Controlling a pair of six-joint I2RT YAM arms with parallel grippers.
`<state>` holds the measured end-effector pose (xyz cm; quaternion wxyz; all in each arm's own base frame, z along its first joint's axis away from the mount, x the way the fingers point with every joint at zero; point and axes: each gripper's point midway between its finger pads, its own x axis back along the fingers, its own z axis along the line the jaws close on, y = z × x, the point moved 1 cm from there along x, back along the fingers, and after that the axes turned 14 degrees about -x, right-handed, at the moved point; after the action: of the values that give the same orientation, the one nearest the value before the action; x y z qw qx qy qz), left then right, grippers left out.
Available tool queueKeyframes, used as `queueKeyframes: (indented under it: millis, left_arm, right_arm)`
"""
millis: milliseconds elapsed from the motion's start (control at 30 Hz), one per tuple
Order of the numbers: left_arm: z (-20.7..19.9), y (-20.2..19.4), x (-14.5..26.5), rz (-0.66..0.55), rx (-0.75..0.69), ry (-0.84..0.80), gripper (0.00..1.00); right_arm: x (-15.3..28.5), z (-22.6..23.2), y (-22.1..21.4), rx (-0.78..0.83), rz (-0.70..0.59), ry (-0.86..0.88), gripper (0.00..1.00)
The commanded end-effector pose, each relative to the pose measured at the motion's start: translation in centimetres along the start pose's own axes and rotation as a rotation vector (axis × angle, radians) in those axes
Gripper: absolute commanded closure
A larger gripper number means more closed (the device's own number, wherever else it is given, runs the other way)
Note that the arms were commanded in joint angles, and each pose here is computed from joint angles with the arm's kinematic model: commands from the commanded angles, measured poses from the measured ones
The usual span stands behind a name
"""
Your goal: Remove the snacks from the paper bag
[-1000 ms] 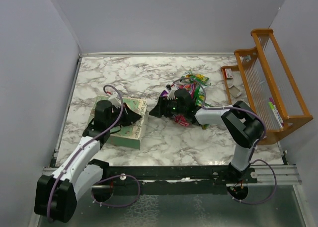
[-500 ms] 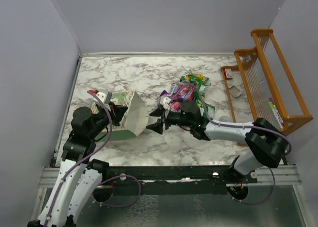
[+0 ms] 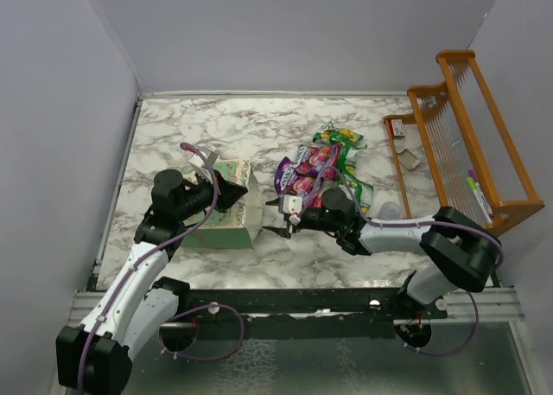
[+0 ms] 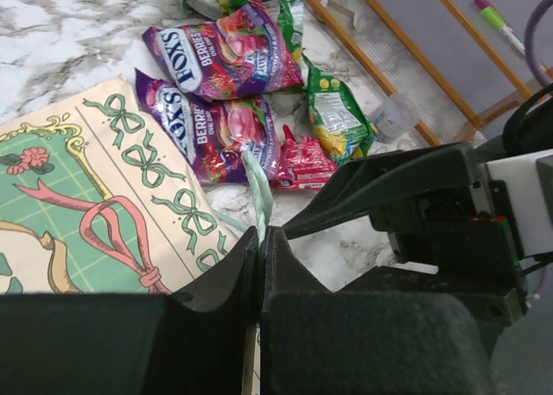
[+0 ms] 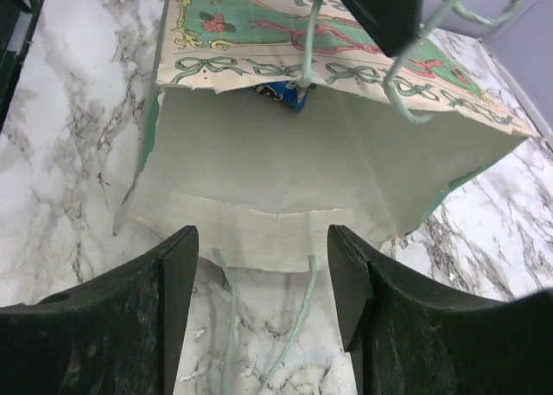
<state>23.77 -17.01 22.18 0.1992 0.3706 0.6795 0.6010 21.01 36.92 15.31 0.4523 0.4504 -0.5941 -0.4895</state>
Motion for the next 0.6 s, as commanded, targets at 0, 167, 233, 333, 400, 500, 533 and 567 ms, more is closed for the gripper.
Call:
queueKeyframes:
  millis: [0,167,233,333,400,500,533,567]
  left_arm:
    - [-1.9,2.6,-0.8,-0.073,-0.026,-0.144,1.0]
    - [-2.3,3.1,-0.5,-0.086,-0.069,-0.163,1.0]
    - [-2.5,3.2,-0.3,-0.08,-0.086,-0.17,1.0]
    - [-2.4,3.0,0.1,-0.052,-0.097,-0.155,1.0]
    - [-2.3,2.6,0.3,-0.042,-0.104,-0.142,1.0]
    - [-2.3,2.0,0.7,-0.033,-0.1,-0.127,1.0]
    - [-2.3,2.0,0.8,-0.036,-0.099,-0.127,1.0]
    - [-2.4,2.0,0.8,-0.04,-0.1,-0.127,1.0]
  right_arm:
    - [-1.3,-1.2,0.6,0.103,-0.043,-0.034,0.41]
    - [-2.2,-3.5,0.1,0.073,-0.088,-0.158,0.56]
    - [-2.2,-4.7,0.4,0.022,-0.127,-0.231,0.58]
    - [-2.5,-7.1,-0.2,-0.031,-0.08,-0.334,0.52]
    - [-2.2,-8.6,-0.3,-0.057,-0.078,-0.373,0.47]
    - [-2.3,-9.8,-0.1,-0.126,-0.101,-0.31,0.34]
    - [-2.7,-9.9,-0.2,-0.14,-0.095,-0.28,0.29]
    - [-3.3,-10.0,-0.2,-0.142,-0.095,-0.263,0.26]
